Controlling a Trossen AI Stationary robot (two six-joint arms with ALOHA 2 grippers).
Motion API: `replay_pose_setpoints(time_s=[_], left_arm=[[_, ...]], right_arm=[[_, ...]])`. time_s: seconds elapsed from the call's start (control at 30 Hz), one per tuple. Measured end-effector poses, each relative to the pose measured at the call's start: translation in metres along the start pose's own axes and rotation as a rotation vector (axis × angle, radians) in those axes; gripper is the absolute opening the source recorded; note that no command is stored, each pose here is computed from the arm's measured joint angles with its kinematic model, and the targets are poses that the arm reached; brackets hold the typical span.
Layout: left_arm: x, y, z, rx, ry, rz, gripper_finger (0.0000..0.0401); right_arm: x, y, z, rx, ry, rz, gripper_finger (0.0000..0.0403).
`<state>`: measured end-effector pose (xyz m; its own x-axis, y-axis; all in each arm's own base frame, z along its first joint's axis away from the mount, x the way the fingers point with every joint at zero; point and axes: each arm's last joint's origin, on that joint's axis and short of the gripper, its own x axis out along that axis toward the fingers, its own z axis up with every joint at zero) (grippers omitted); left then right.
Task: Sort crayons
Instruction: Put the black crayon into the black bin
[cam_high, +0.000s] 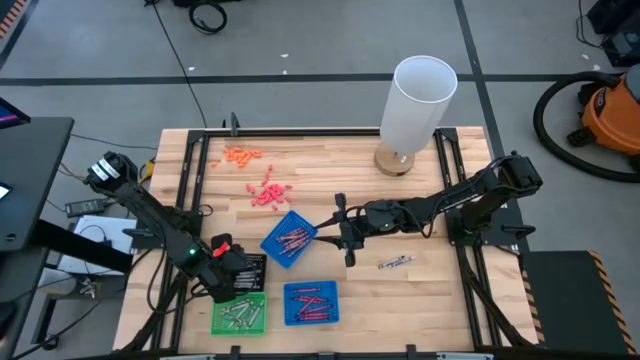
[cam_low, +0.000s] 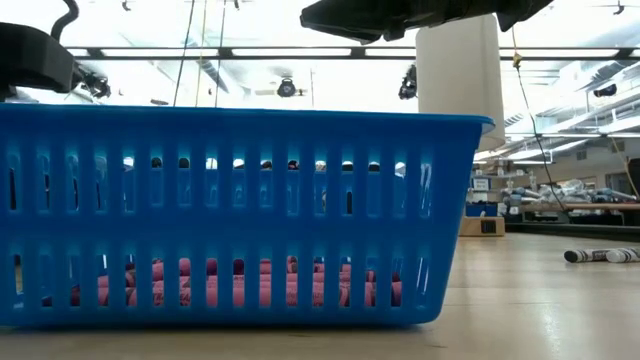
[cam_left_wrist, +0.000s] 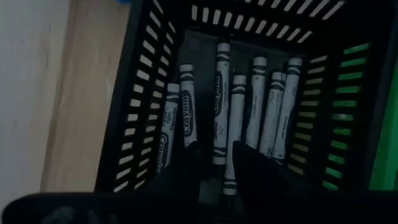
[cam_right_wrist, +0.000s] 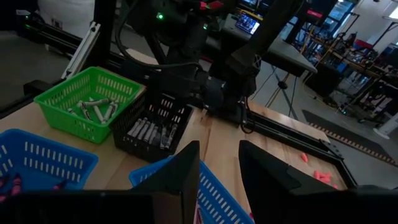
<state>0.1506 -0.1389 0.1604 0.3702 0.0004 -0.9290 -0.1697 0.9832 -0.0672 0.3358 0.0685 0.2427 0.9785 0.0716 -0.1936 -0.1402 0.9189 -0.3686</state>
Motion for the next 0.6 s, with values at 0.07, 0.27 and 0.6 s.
replay_pose_setpoints(time_s=[0.07,0.27,0.6], left_arm=[[-0.002,-0.001,0.002,0.016,-0.002,-0.003,0.0105],[-0.021,-0.016,0.022,0.152,-0.122,-0.025,0.0105],[-0.044,-0.024,0.045,0.383,-0.383,0.179,0.0105]], right_arm=[[0.000,0.000,0.000,0.000,0.000,0.000,0.0120],[0.000,-0.001,-0.001,0.000,0.013,-0.020,0.0120],[0.000,0.001,-0.011,0.050,0.114,0.003,0.0120]])
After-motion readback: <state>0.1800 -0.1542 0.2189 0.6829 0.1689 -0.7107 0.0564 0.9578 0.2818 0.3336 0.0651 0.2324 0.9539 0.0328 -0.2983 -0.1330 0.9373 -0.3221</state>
